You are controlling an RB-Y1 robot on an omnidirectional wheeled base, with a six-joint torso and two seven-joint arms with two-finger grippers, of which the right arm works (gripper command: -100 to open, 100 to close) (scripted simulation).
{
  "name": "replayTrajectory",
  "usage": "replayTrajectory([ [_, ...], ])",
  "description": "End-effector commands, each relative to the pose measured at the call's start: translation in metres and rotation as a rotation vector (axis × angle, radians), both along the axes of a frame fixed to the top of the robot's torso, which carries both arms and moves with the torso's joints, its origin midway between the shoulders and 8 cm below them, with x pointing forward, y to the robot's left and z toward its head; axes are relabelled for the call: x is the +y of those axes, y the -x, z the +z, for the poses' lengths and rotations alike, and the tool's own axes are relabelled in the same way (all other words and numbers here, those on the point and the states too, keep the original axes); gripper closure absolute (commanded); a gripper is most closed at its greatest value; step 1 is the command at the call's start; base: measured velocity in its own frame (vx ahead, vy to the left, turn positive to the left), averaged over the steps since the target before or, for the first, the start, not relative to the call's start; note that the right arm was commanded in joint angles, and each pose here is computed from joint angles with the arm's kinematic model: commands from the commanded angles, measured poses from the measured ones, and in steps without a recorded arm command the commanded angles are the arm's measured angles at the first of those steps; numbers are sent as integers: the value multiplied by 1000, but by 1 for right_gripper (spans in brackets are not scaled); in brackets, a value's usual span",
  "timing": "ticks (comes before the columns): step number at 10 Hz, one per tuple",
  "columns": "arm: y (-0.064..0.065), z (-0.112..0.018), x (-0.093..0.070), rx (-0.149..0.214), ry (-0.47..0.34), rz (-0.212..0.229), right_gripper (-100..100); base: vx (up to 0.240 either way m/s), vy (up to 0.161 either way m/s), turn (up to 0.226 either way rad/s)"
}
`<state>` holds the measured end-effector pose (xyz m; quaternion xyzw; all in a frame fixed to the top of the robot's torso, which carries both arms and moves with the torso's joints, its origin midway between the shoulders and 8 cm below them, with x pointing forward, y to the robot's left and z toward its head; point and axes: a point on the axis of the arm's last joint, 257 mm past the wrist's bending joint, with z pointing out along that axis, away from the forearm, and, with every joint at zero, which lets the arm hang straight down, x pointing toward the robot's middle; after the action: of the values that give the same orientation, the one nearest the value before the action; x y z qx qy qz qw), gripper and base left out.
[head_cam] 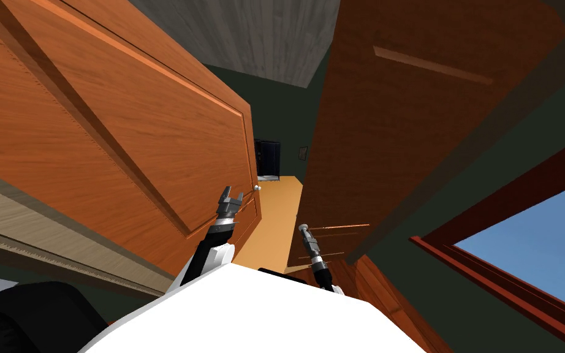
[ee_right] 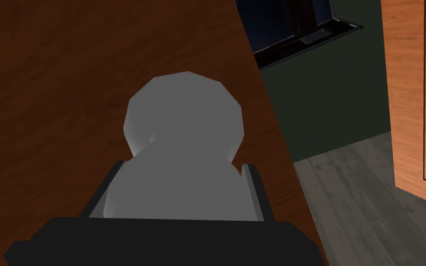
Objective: Push the door open
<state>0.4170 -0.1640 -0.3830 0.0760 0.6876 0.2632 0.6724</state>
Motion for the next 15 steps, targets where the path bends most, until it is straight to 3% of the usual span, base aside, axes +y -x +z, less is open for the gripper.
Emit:
replayTrajectory([
  [1,-7,7,-20,-7,-59,-31,100,24,11,83],
  [8,-12,16,-57,11,-332,-114,100,42,0,81],
  [9,-4,14,-53,4,-264,-102,-100,21,-2,-7],
  [14,32,4,-56,-9,-98,-98,-100,-8,17,-45],
  [15,32,4,-56,-10,-90,-99,-100,-7,16,-19],
])
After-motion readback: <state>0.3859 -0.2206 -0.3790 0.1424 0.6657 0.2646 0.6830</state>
